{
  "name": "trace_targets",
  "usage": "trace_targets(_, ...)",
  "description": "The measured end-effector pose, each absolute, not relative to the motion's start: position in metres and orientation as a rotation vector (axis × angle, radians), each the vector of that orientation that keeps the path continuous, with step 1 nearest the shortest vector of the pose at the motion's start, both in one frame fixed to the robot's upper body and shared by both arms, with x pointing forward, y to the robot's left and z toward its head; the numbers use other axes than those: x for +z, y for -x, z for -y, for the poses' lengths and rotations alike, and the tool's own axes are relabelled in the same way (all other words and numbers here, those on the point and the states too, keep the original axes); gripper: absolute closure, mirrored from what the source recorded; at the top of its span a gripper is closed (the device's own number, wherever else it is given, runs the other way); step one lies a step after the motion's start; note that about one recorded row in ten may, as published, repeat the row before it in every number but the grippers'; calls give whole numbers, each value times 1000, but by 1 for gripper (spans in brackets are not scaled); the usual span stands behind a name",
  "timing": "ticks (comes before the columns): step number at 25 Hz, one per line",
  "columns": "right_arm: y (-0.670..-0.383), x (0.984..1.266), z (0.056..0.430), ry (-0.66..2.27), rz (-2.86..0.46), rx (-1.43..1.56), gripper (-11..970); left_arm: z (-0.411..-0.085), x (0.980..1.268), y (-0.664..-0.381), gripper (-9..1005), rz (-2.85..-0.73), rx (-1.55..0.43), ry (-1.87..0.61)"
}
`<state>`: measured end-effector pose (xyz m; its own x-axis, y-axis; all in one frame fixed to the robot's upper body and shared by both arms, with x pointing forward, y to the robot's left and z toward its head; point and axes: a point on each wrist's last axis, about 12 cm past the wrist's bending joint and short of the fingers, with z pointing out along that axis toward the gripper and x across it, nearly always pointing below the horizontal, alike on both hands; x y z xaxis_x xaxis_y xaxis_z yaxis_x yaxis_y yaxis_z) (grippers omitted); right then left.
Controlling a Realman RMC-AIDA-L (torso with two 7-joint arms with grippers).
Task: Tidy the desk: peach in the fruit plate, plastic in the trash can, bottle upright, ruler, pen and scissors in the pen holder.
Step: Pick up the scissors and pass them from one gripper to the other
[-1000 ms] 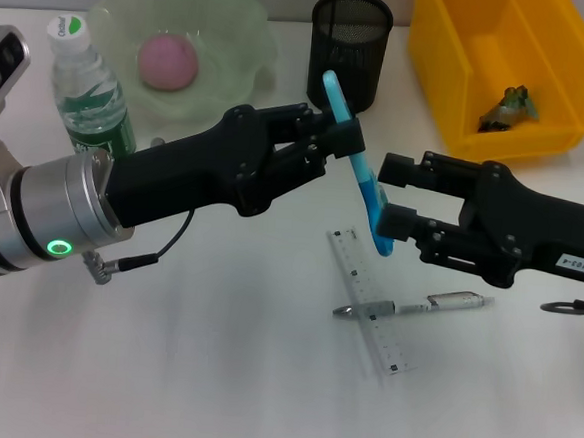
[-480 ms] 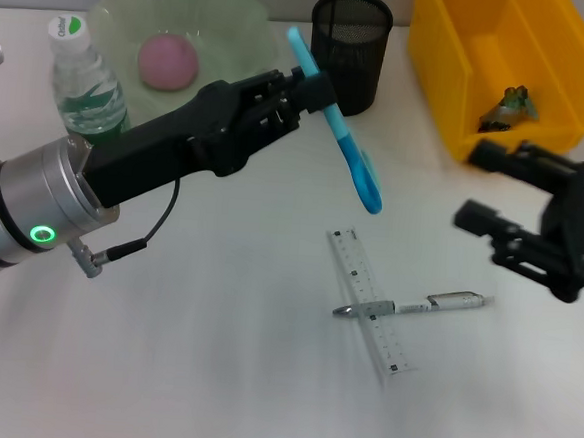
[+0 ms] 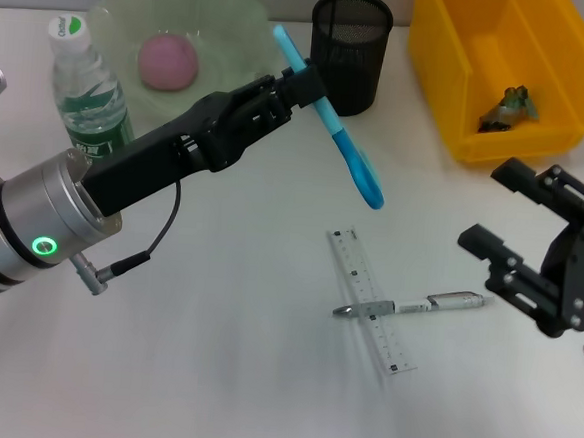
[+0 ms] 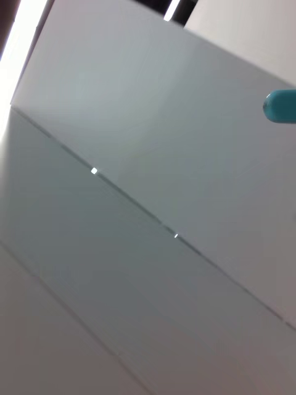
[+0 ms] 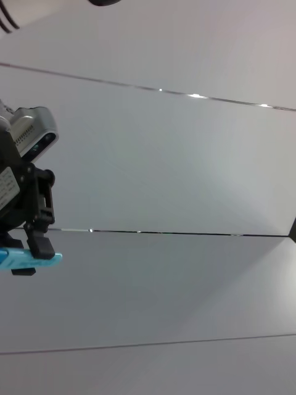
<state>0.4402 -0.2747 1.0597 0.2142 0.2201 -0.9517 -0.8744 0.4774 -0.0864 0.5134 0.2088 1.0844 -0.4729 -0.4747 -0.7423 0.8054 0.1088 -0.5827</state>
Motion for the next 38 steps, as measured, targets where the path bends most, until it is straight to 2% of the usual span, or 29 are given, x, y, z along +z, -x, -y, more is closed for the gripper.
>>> trace_targets(7, -423, 1045, 268, 711, -1092, 747, 342, -209, 1077, -509, 774, -1376, -1574, -254)
trace_targets(25, -412, 1024, 237, 684, -1140, 586, 346, -204, 1063, -508, 774, -1467, -1625, -33)
trace_targets(38, -432, 1021, 211, 748, -1139, 455, 349, -202, 1058, -513, 773, -1536, -1643, 38)
